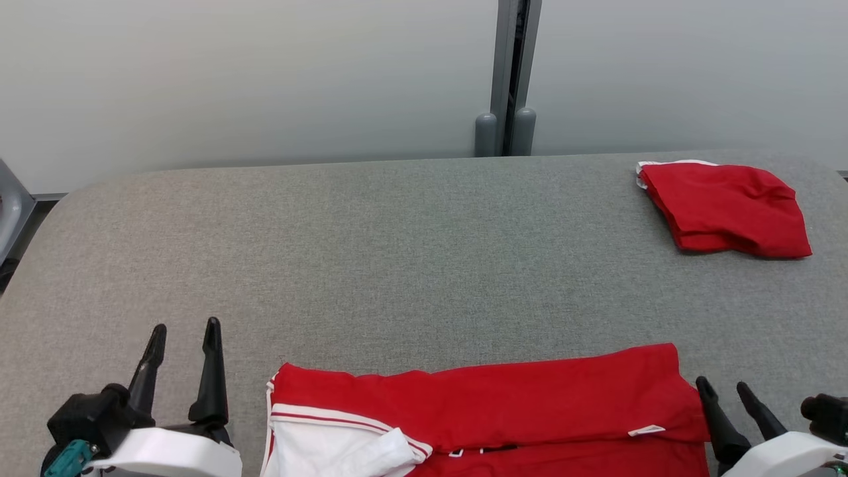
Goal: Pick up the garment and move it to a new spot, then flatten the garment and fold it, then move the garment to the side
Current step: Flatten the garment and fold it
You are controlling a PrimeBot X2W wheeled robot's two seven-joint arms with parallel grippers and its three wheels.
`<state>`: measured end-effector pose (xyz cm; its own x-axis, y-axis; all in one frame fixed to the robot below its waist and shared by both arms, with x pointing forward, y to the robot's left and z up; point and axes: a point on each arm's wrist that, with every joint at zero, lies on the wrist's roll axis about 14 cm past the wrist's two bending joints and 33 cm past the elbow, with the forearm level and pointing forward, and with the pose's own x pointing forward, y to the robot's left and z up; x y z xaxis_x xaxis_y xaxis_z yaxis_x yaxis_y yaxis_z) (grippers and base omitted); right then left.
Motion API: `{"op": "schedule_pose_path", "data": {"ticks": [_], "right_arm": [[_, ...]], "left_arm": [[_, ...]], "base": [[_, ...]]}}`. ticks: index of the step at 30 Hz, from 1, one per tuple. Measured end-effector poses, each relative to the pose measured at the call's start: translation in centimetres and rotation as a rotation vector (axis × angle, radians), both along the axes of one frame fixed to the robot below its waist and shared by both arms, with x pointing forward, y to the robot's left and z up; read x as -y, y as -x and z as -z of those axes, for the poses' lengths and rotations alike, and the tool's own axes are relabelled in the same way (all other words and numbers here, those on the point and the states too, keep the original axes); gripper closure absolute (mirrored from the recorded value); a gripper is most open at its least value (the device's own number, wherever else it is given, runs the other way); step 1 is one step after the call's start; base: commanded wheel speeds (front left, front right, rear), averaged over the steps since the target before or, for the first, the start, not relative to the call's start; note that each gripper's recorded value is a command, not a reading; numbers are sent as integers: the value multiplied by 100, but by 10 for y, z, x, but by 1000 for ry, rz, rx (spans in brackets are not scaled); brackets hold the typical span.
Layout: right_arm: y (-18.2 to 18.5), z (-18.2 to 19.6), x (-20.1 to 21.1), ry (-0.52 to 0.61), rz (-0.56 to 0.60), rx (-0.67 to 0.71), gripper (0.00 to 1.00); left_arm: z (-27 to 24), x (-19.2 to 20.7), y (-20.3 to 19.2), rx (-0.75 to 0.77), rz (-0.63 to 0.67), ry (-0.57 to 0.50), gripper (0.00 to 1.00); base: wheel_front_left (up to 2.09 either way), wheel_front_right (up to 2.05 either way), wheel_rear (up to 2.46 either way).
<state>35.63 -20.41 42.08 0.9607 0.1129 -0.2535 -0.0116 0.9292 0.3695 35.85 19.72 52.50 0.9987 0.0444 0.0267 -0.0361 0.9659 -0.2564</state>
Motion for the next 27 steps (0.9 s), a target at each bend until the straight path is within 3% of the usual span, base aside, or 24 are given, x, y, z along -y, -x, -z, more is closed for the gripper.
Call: {"op": "schedule_pose_path", "data": {"ticks": [13, 23, 24, 25, 26, 27], "right_arm": [[15, 56, -20, -56, -48, -258, 0], [13, 64, -34, -141, -65, -333, 0], [13, 64, -36, -148, -69, -341, 54], [13, 64, -38, -155, -74, -345, 84], [13, 64, -41, -164, -79, -346, 100], [13, 64, -44, -172, -86, -351, 100]], "left_arm": [[16, 2, 4, 4, 8, 23, 0], [24, 1, 4, -7, 5, 20, 0], [24, 2, 4, -7, 4, 18, 0], [25, 2, 4, -8, 5, 20, 0], [25, 2, 4, -6, 8, 20, 0], [25, 2, 4, -5, 7, 18, 0]], "base": [[0, 0, 0], [0, 0, 0], [0, 0, 0], [0, 0, 0], [0, 0, 0], [0, 0, 0]]}}
